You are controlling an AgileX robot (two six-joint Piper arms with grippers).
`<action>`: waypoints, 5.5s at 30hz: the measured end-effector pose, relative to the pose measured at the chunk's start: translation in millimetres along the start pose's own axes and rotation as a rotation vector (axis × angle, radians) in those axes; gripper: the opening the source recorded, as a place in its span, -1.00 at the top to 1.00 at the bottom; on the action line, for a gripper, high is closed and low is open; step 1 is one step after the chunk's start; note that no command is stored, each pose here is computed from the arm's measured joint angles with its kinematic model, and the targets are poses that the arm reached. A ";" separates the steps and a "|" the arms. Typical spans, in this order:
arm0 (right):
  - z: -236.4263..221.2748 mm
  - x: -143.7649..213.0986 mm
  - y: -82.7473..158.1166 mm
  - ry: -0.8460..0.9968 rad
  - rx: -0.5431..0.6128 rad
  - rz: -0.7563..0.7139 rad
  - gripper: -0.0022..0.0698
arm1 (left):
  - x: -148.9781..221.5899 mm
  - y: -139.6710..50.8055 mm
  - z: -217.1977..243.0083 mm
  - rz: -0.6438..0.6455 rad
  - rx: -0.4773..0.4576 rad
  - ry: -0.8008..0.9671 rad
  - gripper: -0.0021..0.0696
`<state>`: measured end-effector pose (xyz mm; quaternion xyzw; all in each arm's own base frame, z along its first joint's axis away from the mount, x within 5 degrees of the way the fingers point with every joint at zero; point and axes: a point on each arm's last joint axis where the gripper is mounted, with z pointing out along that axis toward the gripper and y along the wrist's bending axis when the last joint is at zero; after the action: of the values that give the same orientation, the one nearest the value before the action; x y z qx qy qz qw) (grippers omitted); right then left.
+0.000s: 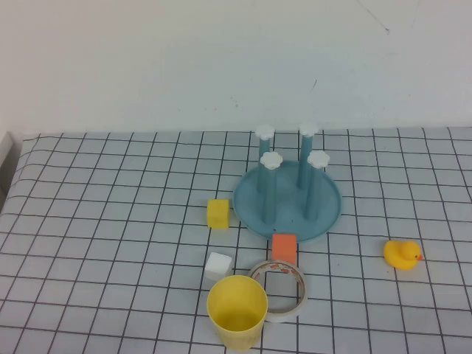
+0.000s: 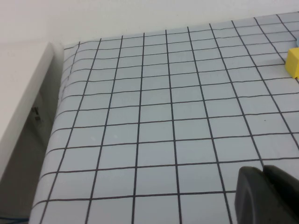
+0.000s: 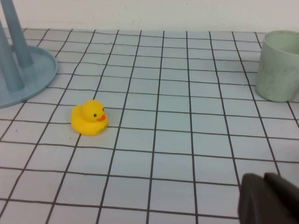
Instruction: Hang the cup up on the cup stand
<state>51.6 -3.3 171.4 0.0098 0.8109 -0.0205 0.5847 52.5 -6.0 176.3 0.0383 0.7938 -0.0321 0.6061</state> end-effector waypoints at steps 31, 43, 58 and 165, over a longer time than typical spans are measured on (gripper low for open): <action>0.0 0.0 0.0 0.000 0.000 0.023 0.94 | 0.1 -1.2 0.0 -0.032 0.013 0.002 0.95; 0.0 0.0 2.1 0.001 -0.023 0.079 0.94 | 0.1 -1.2 0.0 -0.037 0.013 0.002 0.95; -2.2 -4.3 22.5 0.028 -0.262 0.719 0.94 | -12.4 -18.0 -2.7 -0.885 0.247 -0.040 0.95; -7.6 -2.8 38.2 0.105 -0.431 0.698 0.94 | -70.2 -217.7 245.2 0.554 0.395 1.096 0.82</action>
<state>46.7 35.2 175.7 0.1625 0.7734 0.3500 0.5030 284.5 -248.0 180.5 0.3636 0.9281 0.0045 0.0800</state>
